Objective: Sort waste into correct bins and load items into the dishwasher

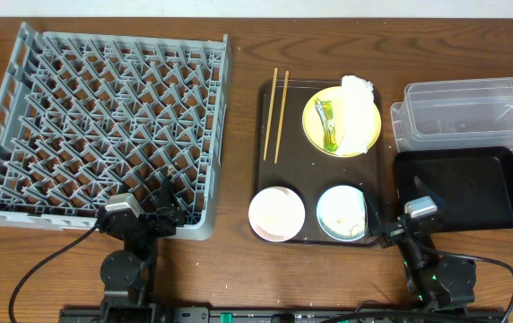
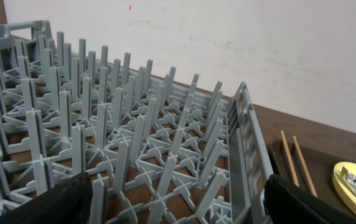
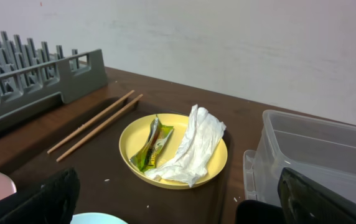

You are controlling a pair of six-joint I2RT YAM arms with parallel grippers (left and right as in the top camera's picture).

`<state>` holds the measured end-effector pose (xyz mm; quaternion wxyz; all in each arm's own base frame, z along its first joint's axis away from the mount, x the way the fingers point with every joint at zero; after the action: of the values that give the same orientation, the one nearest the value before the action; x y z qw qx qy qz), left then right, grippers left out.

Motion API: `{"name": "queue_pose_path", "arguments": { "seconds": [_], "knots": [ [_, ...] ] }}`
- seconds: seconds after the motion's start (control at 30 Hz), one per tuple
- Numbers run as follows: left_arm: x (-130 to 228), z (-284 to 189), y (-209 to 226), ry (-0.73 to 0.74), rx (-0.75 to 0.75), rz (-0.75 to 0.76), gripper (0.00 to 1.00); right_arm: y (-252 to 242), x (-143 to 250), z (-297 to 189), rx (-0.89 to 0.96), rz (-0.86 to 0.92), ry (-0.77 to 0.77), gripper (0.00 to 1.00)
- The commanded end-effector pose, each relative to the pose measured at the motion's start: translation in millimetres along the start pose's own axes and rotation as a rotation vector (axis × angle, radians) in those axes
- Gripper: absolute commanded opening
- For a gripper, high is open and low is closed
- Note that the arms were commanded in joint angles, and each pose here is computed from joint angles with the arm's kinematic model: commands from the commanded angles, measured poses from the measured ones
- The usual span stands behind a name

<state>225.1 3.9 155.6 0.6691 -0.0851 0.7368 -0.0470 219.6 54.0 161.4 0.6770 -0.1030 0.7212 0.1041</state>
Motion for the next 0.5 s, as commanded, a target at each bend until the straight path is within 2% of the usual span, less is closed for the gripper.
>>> {"name": "queue_pose_path", "arguments": {
  "seconds": [0.0,0.23,0.47],
  "knots": [
    [16,1,7,0.057,-0.032,-0.005,0.89,3,0,0,-0.015,0.002,-0.002,0.99],
    [14,1,4,0.048,-0.013,-0.006,0.90,8,-8,-1,-0.044,-0.003,-0.034,0.99],
    [-23,-6,-14,0.000,0.070,-0.015,0.90,10,-56,-10,-0.056,0.052,-0.104,0.99]
  ]
}}
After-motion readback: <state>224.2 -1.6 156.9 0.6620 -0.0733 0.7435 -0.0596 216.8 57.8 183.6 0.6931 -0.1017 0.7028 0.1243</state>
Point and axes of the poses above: each gripper's point midway between its finger pads, its own z axis out along the fingers, its own y axis along the line the jaws close on, x = y × z, the point moved 2 cm from there along -z, back along the fingers, and after that the axes turned 5 degrees about z, right-handed, at the moved point
